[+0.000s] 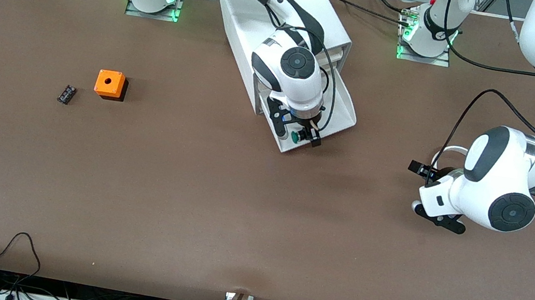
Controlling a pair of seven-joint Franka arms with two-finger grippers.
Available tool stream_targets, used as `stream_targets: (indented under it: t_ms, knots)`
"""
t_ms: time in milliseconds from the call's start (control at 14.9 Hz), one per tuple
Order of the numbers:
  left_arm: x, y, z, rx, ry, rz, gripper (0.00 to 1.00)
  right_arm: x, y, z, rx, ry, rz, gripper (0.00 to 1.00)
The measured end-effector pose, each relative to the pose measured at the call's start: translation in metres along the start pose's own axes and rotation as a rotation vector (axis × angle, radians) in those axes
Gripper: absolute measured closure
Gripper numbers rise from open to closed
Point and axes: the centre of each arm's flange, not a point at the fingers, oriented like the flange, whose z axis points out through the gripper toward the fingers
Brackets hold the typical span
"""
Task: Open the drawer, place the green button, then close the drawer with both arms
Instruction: 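Lower the green button into the drawer and open the right gripper, then lift the right gripper away from the drawer while the left gripper withdraws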
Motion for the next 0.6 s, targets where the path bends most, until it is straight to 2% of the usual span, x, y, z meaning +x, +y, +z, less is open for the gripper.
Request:
stream_targets:
  t_ms: [134,401,602]
  knots:
    - [0.0,0.0,0.0,0.0,0.0,-0.002,0.0,0.006,-0.012,-0.023,0.016,0.018,0.003,0.0]
    - [0.0,0.002,0.0,0.001,0.001,-0.059,0.0,0.029,-0.035,-0.069,0.071,0.073,-0.119,0.0]
    - [0.001,0.008,-0.001,-0.014,0.002,-0.159,0.0,0.072,-0.058,-0.094,0.099,0.091,-0.227,0.0]
